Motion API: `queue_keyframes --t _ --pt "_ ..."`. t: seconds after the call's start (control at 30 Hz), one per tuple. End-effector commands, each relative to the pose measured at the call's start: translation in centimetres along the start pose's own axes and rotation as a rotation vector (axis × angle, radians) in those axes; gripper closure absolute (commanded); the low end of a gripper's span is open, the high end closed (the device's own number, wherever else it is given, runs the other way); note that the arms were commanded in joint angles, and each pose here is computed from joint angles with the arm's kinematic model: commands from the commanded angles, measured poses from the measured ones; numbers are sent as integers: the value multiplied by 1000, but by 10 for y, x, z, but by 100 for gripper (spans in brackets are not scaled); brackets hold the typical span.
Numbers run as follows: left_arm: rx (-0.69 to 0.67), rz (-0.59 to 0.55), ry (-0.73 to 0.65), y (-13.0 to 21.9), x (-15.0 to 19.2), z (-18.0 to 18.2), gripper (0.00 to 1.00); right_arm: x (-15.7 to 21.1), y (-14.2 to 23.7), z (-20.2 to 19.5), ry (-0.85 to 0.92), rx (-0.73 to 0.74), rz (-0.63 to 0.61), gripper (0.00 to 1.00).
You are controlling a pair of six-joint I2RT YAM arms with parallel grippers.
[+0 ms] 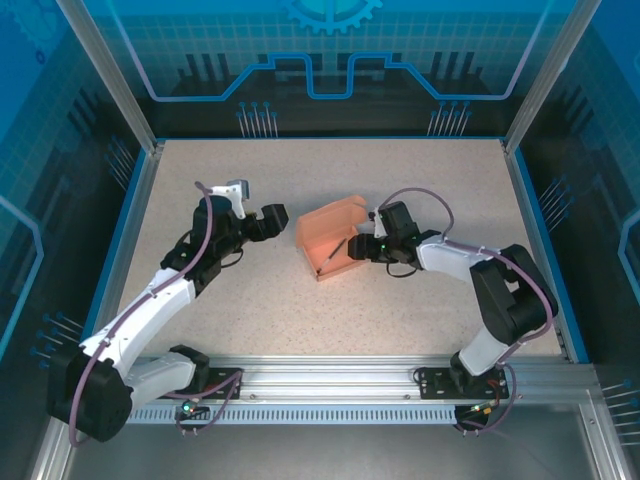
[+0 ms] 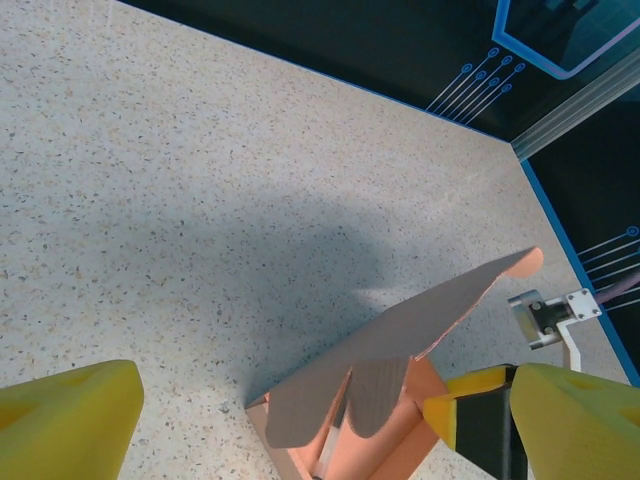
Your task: Fold the paper box
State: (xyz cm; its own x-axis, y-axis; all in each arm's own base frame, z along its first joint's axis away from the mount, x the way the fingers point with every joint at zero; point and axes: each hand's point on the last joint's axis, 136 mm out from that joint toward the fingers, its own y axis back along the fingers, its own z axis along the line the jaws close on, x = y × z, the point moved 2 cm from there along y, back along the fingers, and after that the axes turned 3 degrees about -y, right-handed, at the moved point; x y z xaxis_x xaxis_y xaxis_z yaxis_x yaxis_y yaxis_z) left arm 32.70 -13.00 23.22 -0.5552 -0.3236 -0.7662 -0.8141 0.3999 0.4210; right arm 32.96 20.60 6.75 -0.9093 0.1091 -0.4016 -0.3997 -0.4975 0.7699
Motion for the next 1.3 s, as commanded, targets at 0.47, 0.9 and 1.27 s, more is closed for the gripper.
queue_keyframes --t 0.47,0.9,1.27 --pt "-101 23 3 0 24 32 4 9 30 11 161 -32 -57 35" --pt "37 89 -78 -12 51 23 4 -60 74 8 468 74 -211 33" --pt "33 124 -159 -20 56 27 1 -73 73 9 603 26 -153 12"
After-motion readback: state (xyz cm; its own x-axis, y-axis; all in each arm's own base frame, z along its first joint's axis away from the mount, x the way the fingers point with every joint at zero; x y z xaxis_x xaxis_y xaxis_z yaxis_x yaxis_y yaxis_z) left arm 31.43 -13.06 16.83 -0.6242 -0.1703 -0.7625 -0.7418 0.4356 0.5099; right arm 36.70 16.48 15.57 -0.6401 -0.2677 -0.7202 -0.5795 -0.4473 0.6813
